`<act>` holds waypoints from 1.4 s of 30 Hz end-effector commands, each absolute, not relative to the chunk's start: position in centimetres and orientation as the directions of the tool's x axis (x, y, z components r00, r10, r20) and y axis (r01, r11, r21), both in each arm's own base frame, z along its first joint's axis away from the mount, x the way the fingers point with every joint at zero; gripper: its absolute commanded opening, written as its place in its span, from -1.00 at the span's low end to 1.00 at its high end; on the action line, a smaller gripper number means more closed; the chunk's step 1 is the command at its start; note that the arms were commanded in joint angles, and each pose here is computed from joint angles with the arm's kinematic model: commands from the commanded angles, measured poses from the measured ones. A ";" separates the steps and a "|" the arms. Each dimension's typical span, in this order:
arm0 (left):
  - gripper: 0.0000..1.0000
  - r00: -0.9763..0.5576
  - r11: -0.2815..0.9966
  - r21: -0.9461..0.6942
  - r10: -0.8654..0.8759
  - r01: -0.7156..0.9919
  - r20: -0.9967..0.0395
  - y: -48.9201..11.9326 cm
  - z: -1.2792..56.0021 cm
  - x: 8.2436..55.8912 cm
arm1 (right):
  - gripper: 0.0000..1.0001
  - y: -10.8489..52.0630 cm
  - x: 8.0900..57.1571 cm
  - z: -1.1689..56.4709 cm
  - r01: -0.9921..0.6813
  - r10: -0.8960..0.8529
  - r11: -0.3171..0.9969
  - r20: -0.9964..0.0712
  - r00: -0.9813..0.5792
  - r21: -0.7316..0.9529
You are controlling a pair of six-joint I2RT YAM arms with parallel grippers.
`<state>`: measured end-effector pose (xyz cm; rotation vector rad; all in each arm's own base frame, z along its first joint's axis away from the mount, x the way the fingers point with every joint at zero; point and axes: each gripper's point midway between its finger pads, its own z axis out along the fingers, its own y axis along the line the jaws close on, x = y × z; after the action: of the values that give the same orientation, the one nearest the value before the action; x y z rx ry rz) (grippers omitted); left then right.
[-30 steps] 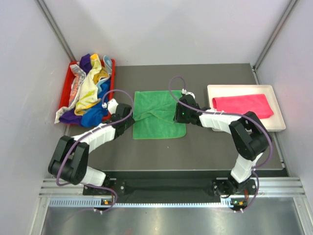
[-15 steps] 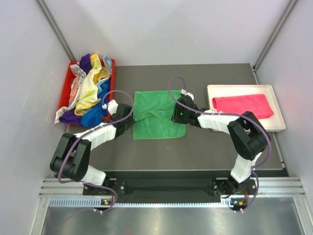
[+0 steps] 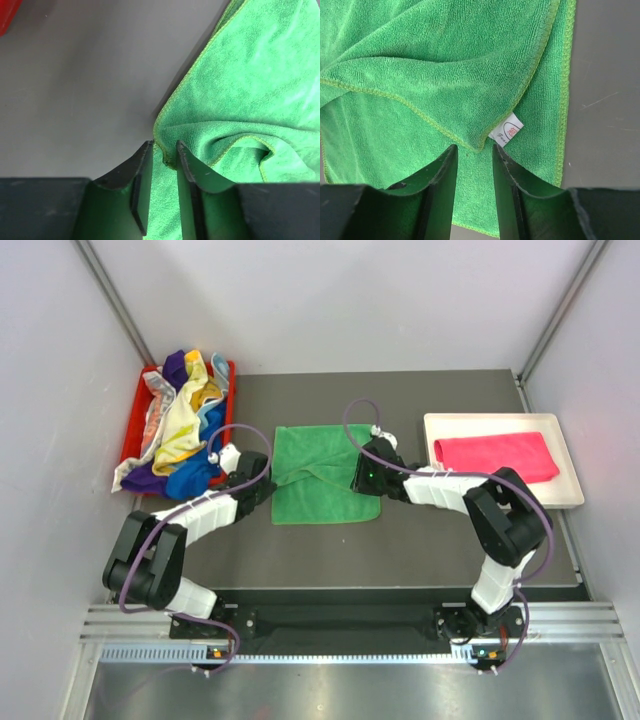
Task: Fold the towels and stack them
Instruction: Fold the towel
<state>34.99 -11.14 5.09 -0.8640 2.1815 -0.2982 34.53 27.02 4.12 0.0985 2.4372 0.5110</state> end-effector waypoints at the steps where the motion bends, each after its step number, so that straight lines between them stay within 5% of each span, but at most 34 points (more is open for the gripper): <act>1: -0.41 -0.433 0.716 -0.524 -0.697 -0.461 -0.571 -11.6 6.8 36.5 | -0.32 28.2 35.0 4.4 -0.069 0.207 0.913 -0.602 -0.771 0.402; 14: -1.00 -0.435 0.717 -0.522 -0.696 -0.462 -0.571 -11.6 6.8 36.8 | -0.31 27.7 35.2 3.7 -0.045 0.210 0.925 -0.606 -0.767 0.377; 42: -1.00 -0.462 0.741 -0.511 -0.671 -0.435 -0.580 -12.1 7.2 37.5 | -0.48 28.2 37.0 5.2 -0.004 0.249 0.929 -0.634 -0.732 0.370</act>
<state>35.72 -11.63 5.31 -0.8507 2.1797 -0.3328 35.75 26.30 3.10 0.1742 2.4205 0.4110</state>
